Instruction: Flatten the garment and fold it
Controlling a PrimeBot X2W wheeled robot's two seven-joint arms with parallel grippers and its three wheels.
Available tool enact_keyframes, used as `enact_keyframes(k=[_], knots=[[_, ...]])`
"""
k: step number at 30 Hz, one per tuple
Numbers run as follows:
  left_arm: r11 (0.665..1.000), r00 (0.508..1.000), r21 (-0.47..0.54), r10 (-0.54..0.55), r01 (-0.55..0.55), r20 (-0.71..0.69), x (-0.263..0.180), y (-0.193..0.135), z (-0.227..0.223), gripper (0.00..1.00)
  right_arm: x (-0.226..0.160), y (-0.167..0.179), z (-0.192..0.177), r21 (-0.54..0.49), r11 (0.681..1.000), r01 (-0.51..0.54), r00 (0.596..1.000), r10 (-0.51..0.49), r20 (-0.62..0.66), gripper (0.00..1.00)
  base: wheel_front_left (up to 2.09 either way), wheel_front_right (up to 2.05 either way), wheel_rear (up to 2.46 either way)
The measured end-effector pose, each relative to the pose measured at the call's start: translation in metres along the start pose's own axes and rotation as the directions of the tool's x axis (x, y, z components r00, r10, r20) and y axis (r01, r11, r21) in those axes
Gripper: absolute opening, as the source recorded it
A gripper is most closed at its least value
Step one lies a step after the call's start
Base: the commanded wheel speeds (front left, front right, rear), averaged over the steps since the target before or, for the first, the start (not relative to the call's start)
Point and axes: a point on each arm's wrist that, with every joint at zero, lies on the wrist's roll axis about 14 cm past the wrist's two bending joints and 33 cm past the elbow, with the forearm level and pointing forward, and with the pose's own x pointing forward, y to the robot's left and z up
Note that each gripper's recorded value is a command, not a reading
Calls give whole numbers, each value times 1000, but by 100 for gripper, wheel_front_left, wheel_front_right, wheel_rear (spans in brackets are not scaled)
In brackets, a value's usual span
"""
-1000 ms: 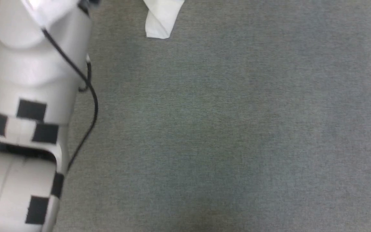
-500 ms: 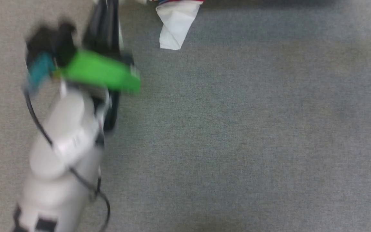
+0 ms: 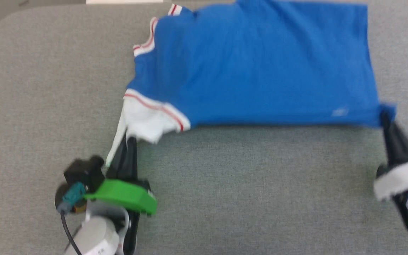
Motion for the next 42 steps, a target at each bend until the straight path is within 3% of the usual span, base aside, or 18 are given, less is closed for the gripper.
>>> enact_keyframes(k=[7,15,21,30,42], knots=[[999,989,-34,10,-15,-147,-42,6,-28,0,-46,-2,-39,47,998,41,985,-32,-171,0,0,0,0],[997,962,-77,-15,-6,-273,-86,3,-46,0,-89,-2,-56,102,992,74,953,-40,-301,0,0,0,0],[993,940,-120,-43,3,-339,-116,-2,-50,0,-126,7,-71,148,986,73,907,-4,-421,0,0,0,0],[981,911,-193,-69,-11,-407,-155,-6,-57,0,-167,19,-80,179,982,59,846,45,-531,0,0,0,0],[967,879,-253,-113,-9,-463,-181,-16,-70,0,-206,20,-90,196,976,94,796,44,-603,0,0,0,0]])
